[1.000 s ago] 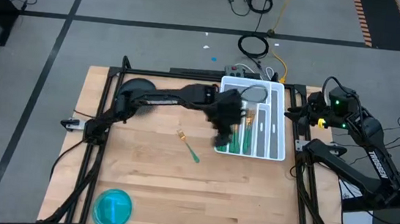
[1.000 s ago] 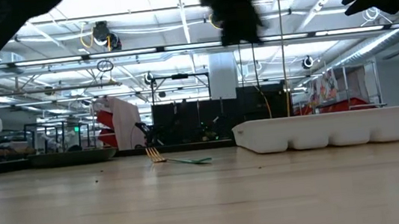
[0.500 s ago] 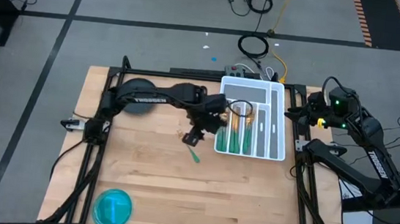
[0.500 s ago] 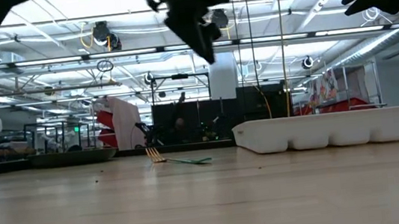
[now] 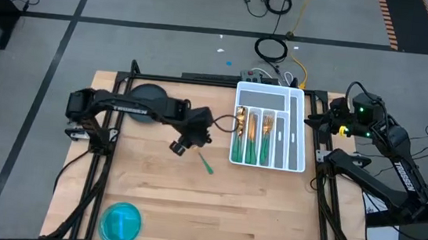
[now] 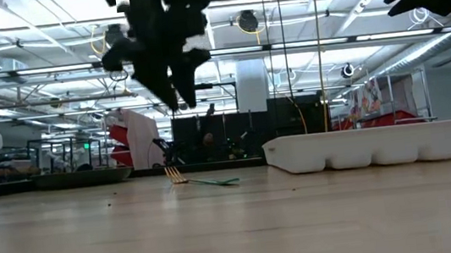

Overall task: Sort silverware
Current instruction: Put the green fork on the silverware organizer

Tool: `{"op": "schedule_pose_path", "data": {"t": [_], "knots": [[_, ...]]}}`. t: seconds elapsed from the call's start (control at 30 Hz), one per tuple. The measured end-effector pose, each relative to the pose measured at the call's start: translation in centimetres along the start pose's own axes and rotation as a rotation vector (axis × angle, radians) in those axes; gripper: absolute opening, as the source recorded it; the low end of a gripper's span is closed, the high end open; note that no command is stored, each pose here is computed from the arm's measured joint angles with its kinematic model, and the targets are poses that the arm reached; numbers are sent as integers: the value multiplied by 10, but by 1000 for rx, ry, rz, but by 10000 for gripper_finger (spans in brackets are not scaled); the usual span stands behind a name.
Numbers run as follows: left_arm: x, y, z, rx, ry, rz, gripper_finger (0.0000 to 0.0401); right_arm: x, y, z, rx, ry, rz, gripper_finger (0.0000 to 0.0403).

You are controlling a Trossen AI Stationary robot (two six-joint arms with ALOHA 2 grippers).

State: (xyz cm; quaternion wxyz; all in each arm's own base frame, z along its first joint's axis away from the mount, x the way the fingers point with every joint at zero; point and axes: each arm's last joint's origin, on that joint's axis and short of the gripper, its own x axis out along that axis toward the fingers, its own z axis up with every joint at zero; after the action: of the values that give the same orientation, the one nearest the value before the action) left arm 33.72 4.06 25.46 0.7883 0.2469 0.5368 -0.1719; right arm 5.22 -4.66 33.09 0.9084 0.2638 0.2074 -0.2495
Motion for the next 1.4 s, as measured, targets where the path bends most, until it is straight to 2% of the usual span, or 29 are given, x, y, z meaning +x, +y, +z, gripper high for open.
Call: {"op": "schedule_pose_path", "data": {"t": [0.2, 0.33, 0.6, 0.93, 1.07, 1.23, 1.3, 1.4], "knots": [[44, -8, -13, 99, -14, 29, 187, 0, 1, 3, 7, -30, 7, 139], [63, -8, -14, 105, -29, 39, 187, 0, 1, 5, 16, -49, 11, 139], [94, -14, -20, 192, -8, -82, 187, 0, 1, 6, 34, -58, 11, 139], [127, -10, -28, 173, -7, -158, 183, 0, 1, 6, 35, -62, -9, 139], [137, -9, -35, 168, -1, -214, 137, 0, 1, 6, 36, -61, -9, 139], [138, -8, -37, 160, -9, -222, 28, 0, 1, 6, 36, -60, -9, 139], [138, -7, -36, 138, -6, -219, 12, 0, 1, 6, 36, -61, -9, 139], [138, -8, -36, 100, 5, -215, 11, 0, 1, 6, 36, -60, -9, 139]]}}
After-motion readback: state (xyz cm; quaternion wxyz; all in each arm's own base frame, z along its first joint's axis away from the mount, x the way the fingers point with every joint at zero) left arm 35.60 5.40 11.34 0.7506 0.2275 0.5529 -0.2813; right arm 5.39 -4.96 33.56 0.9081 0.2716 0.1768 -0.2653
